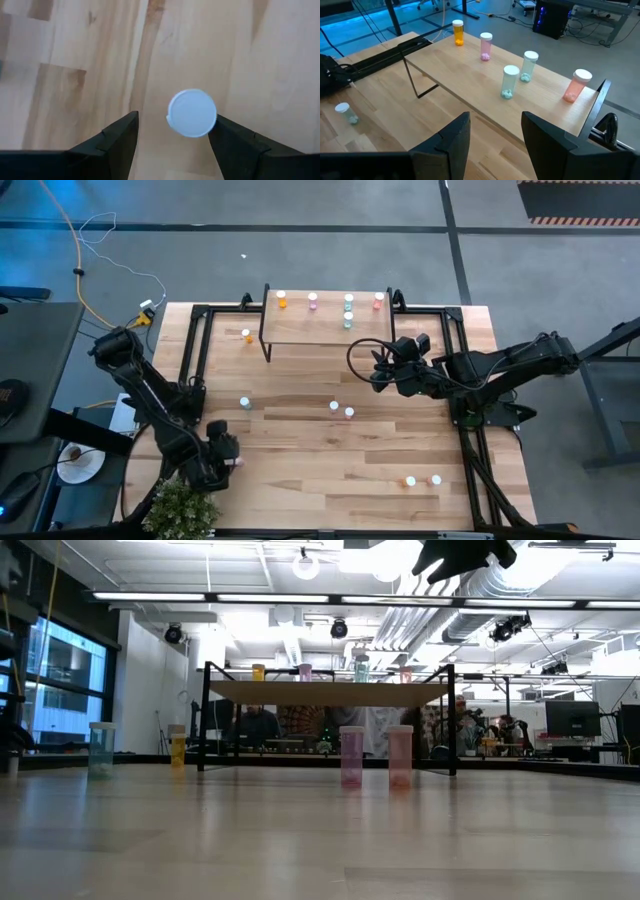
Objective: Pick and place medicine bottles onto shelf by color
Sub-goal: Put the bottom purple pill bottle on the shelf aligned with the other purple pill bottle
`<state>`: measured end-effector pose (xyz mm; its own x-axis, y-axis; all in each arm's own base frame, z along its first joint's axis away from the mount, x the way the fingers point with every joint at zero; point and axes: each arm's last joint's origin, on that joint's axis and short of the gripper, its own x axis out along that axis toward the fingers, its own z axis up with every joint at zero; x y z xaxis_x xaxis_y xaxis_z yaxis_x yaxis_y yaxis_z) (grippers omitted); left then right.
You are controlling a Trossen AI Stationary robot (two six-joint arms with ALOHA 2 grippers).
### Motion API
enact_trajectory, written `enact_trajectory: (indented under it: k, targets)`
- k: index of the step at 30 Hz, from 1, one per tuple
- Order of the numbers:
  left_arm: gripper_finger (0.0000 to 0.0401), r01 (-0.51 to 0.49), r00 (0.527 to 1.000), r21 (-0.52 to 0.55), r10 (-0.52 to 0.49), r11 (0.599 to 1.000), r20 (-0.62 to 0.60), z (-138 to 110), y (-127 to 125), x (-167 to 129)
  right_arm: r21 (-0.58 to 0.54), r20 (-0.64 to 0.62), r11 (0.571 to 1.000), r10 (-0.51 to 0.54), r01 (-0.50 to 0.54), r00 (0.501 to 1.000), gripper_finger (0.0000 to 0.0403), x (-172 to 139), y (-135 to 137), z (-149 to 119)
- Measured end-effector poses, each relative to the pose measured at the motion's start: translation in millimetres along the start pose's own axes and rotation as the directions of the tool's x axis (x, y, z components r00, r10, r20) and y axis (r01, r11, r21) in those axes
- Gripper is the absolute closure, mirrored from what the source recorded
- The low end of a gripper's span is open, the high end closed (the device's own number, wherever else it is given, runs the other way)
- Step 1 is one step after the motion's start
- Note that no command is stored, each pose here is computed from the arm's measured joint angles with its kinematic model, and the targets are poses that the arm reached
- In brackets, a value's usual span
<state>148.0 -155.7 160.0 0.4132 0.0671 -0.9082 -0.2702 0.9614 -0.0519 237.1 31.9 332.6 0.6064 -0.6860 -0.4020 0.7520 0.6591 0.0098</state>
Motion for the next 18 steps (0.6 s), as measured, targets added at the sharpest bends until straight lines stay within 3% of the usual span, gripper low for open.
enact_trajectory:
  k: [10, 18]
  targets:
    - [0.0176, 0.010, 0.995, -0.014, -0.009, 1.000, 0.101, -3.4, -3.5, 0.8, 0.013, 0.009, 1.000, 0.011, -0.011, 1.000, 0.0233, 0.0, 1.3, 1.4]
    - [0.0183, 0.015, 0.994, -0.032, -0.011, 0.999, 0.111, -4.8, -4.5, 0.1, 0.014, 0.010, 1.000, 0.012, -0.012, 1.000, 0.0233, 0.0, 1.4, 1.6]
